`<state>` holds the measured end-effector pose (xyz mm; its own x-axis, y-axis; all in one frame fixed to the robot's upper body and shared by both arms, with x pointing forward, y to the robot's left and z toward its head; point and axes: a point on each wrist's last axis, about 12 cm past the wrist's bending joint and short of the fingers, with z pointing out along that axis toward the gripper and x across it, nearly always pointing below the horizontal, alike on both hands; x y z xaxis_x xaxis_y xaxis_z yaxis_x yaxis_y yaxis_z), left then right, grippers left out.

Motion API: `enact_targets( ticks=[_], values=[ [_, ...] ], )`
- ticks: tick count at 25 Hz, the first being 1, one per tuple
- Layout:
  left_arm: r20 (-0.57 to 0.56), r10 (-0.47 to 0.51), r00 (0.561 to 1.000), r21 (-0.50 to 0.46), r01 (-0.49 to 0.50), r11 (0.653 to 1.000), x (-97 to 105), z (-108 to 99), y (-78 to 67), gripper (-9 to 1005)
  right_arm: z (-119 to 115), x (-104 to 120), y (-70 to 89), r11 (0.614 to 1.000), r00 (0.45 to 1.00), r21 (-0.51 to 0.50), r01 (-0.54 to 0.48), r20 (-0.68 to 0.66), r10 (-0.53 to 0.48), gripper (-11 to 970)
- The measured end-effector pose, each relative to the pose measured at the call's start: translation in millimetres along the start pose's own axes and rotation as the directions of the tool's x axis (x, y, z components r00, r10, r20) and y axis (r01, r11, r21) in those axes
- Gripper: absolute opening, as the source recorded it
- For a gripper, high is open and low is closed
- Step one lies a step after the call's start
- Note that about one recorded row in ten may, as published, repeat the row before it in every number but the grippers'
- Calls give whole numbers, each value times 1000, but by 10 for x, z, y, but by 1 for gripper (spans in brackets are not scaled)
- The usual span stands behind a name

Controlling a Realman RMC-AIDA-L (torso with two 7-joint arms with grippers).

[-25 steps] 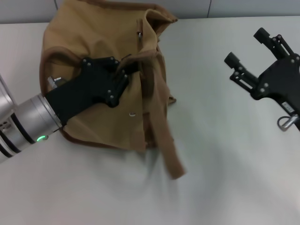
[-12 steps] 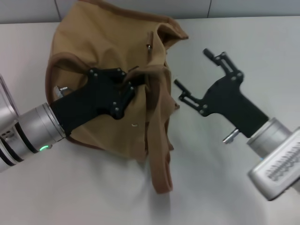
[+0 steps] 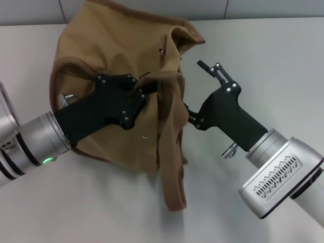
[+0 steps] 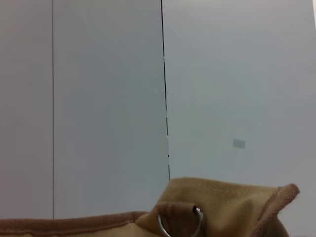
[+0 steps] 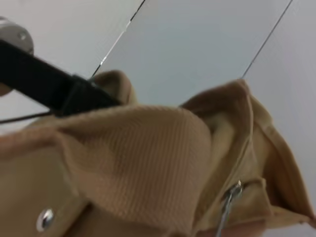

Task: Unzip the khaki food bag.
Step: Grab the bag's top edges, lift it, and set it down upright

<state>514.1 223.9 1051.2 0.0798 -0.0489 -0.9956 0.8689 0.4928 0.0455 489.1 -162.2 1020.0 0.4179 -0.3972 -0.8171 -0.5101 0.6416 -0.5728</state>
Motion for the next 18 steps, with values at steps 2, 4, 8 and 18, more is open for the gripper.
enact_targets(
  ticks=[2,4,8,18],
  values=[
    [0,0,1000,0,0,1000,0,0,-1,61,18,-26,2,1000,1000,14,-11,8,11,839],
    [0,0,1000,0,0,1000,0,0,0,61,36,-45,-10,999,1000,34,-25,12,25,839],
    [1,1,1000,-4,-1,1000,-1,-6,3,62,62,-79,5,998,999,39,-41,21,41,839],
    [-3,22,1000,-12,-23,1000,8,-14,7,62,81,-62,-39,996,998,57,-69,15,69,838]
  ],
)
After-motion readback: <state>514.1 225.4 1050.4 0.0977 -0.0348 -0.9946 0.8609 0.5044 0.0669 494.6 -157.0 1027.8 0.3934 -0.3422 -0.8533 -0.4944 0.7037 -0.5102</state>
